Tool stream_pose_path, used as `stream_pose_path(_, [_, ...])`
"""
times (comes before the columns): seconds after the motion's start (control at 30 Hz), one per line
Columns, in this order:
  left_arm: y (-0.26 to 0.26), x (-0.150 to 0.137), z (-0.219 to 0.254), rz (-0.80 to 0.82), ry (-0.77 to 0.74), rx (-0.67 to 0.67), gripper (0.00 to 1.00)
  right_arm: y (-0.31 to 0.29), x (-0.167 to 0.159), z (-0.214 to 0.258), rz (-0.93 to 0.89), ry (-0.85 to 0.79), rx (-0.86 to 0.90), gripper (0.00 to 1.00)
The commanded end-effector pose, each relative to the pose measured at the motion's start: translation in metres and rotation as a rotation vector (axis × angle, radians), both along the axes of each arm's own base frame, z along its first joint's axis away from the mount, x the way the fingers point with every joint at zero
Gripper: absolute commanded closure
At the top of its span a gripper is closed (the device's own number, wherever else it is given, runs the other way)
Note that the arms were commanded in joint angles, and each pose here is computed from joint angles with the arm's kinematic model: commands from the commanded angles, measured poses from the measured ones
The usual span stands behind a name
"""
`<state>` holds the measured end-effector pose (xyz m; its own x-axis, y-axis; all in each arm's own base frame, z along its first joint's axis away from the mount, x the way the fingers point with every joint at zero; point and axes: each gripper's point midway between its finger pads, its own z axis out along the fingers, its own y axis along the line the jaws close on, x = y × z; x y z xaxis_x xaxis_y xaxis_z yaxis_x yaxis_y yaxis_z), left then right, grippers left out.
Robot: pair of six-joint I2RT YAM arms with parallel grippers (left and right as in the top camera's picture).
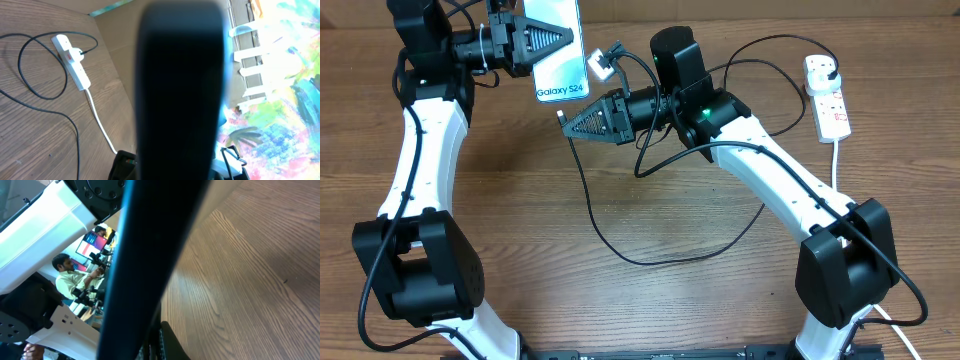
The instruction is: Plug charger to phone and switch on socket
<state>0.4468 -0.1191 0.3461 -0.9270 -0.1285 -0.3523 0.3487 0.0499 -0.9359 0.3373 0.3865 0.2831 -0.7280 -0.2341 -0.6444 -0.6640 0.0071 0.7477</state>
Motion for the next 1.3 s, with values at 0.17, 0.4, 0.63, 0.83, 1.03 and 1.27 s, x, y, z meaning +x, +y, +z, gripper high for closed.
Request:
stream_pose_path(0.17, [0.008, -0.004, 0.017, 0.011, -0.094, 0.012, 0.96, -0.006, 0.013, 0.006, -0.025, -0.04, 0.024, 0.96])
stream_pose_path(0.4, [0.01, -0.003, 0.017, 0.015, -0.11, 0.015, 0.96, -0.009, 0.018, 0.006, -0.043, -0.046, 0.022, 0.96])
stream_pose_path(0.63, [0.01, 0.001, 0.017, 0.039, -0.108, 0.017, 0.96, -0.008, 0.017, 0.006, -0.041, -0.039, 0.022, 0.96])
stream_pose_path(0.83, [0.01, 0.006, 0.017, 0.069, -0.107, 0.019, 0.96, -0.007, 0.017, 0.006, -0.043, -0.022, 0.019, 0.96])
stream_pose_path(1.03, [0.011, 0.007, 0.016, 0.074, -0.1, 0.019, 0.96, -0.007, 0.017, 0.006, -0.043, -0.021, 0.019, 0.96])
stream_pose_path(1.27, [0.01, 0.007, 0.015, 0.072, -0.095, 0.018, 0.96, -0.007, 0.017, 0.006, -0.043, -0.022, 0.02, 0.96])
